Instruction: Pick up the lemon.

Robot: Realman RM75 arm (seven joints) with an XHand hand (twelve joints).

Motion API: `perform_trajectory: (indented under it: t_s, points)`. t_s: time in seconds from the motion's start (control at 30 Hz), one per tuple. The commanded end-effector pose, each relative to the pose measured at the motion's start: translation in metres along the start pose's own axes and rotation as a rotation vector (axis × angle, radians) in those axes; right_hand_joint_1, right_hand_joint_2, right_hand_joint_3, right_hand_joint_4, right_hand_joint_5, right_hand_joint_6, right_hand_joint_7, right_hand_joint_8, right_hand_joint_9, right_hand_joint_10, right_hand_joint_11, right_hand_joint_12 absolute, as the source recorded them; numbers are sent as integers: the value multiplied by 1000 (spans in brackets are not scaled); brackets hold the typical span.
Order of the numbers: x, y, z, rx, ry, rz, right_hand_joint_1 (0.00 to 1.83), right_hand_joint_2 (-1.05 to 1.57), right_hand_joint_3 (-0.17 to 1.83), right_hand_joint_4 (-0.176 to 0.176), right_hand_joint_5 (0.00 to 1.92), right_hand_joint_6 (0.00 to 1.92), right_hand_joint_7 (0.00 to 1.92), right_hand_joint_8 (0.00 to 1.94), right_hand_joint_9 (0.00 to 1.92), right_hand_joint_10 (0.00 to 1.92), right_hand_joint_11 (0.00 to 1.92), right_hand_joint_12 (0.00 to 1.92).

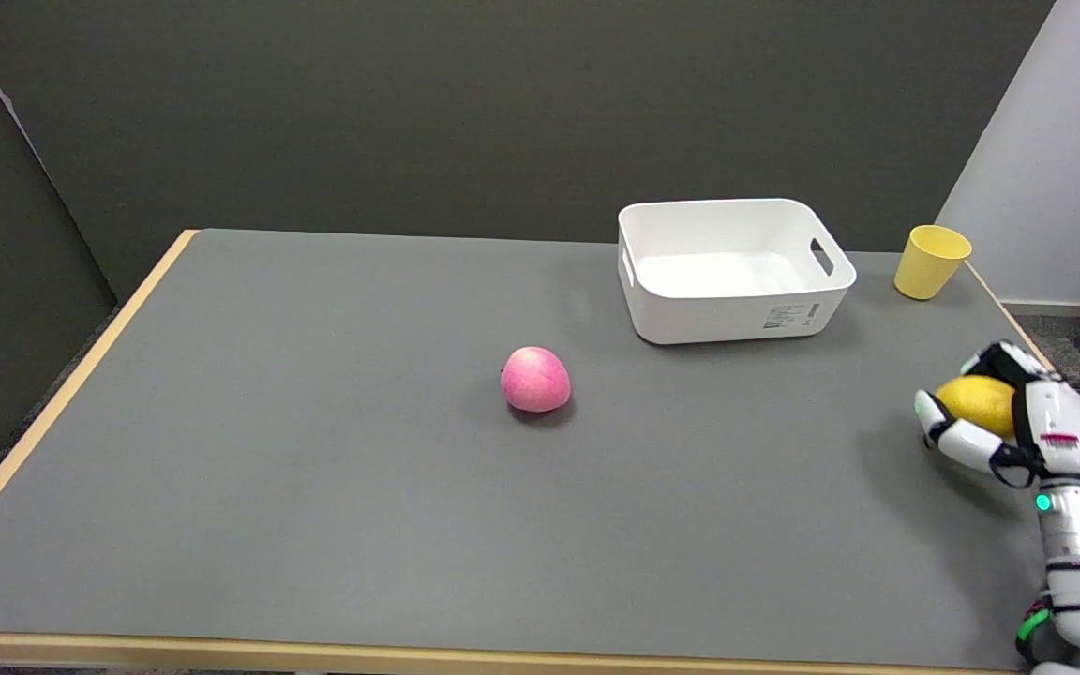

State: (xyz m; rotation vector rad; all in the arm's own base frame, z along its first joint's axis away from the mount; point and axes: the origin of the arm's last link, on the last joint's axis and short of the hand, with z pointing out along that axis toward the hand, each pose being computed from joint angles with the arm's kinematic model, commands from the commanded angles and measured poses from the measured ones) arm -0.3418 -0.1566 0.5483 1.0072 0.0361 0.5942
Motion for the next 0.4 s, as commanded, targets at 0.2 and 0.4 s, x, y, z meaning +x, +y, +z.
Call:
perform_trajectory:
  t_s: [0.2,0.4]
  points:
    - [10,-162,113,430,79,217,835,747,705,-7,523,1921,666,1941,1033,1921,728,1921]
    - [-16,-254,145,537,15,241,837,760,701,-27,439,1921,653,1941,1027,1921,701,1921]
